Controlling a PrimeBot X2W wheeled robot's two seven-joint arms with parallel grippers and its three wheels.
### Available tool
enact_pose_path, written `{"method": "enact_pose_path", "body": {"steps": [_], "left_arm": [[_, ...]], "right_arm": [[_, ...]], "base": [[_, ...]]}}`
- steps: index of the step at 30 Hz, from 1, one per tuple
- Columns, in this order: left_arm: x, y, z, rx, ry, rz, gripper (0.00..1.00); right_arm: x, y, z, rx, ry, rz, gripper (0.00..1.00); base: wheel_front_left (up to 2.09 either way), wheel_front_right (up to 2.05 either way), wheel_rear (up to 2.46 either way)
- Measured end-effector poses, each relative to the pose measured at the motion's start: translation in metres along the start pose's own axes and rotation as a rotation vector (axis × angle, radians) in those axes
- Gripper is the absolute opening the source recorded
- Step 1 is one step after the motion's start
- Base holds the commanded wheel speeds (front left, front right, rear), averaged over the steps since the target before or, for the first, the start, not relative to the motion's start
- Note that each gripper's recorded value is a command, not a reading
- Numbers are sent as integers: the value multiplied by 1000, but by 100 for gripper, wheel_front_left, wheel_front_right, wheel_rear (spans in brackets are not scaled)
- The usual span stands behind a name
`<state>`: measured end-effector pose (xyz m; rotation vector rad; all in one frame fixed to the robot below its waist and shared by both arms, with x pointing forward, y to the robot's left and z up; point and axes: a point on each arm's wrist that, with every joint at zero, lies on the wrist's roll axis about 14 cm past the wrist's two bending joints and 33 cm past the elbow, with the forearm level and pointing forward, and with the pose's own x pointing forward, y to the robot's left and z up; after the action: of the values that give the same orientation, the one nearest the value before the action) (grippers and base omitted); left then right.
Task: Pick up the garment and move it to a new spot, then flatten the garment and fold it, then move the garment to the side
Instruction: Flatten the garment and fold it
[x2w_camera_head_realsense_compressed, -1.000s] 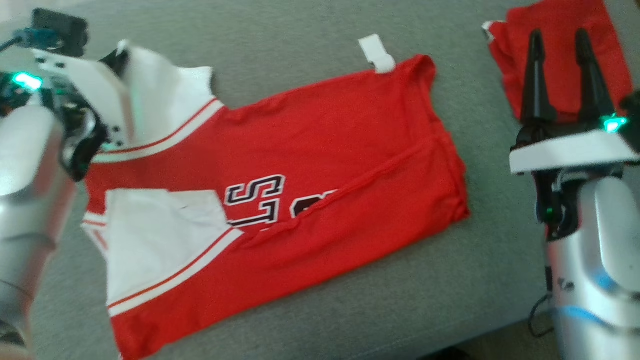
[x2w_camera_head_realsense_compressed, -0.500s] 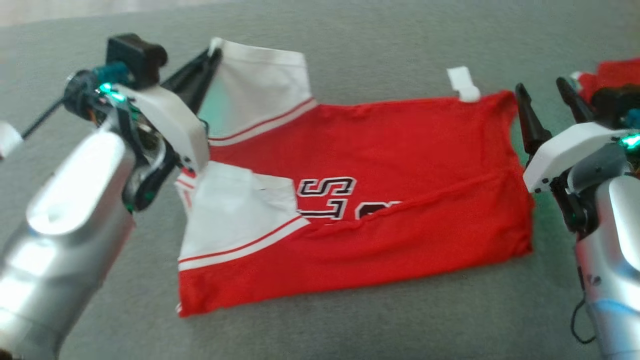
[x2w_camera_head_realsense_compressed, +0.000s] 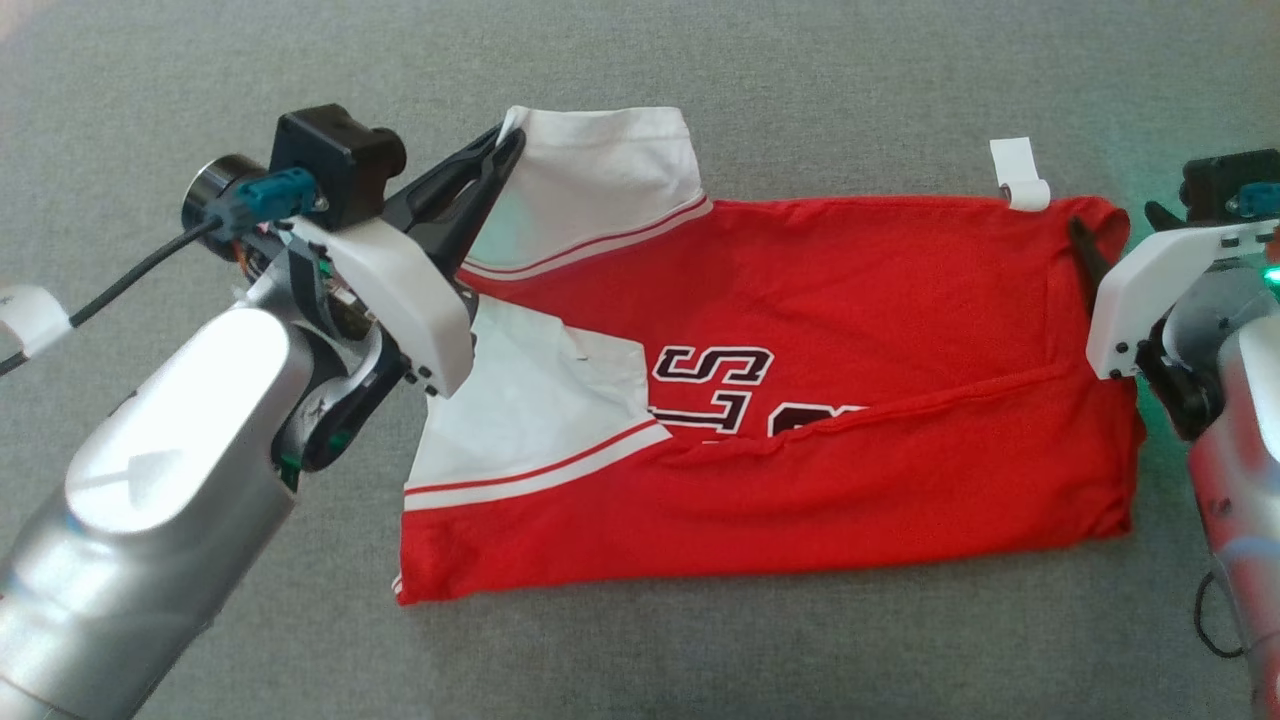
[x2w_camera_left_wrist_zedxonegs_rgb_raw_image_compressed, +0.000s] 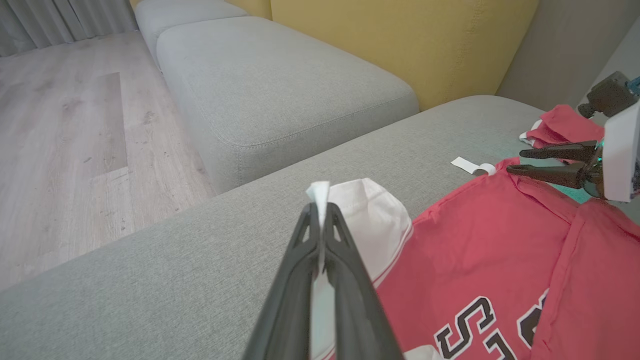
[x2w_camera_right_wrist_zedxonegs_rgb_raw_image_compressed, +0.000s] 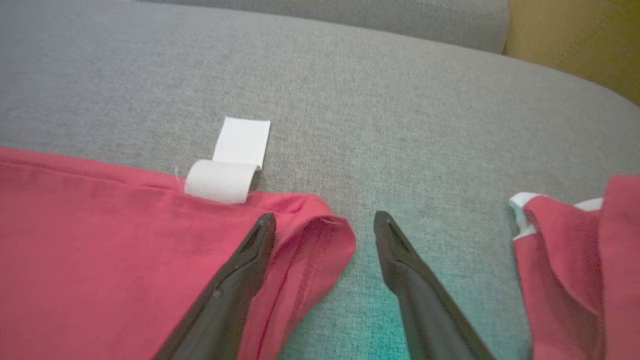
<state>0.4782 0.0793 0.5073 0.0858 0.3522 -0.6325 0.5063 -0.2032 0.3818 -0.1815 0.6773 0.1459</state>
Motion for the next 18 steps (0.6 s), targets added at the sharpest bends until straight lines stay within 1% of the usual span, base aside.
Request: {"method": "enact_pose_path", "body": {"steps": [4,8,9,10,11,15,18], "left_arm": [[1,-1,-2,-2,7,-5,0],[4,0,-6,-7,21,-4,0],[5,1,-7,-7,25,-4,0],[6,1,-8,-8,28,-3,0],[7,3,-10,-9,33,1,0],[8,19,-21,12,69,47,0],[10,33,-24,20,72,92,0]], "right_arm": [[6,-3,-10,-6,41,-7,100],[11,-6,-9,-12,48,-13,100],[12,-6,-9,-14,52,-13,64],[13,-6,-8,-17,49,-13,21],[13,-6,-7,-21,43,-12,0],[10,-8,1,-17,-7,-11,0],[6,-13,22,7,-87,-18,0]], "base": [[0,0,0],[0,0,0],[0,0,0],[0,0,0],[0,0,0],[0,0,0],[0,0,0]]}}
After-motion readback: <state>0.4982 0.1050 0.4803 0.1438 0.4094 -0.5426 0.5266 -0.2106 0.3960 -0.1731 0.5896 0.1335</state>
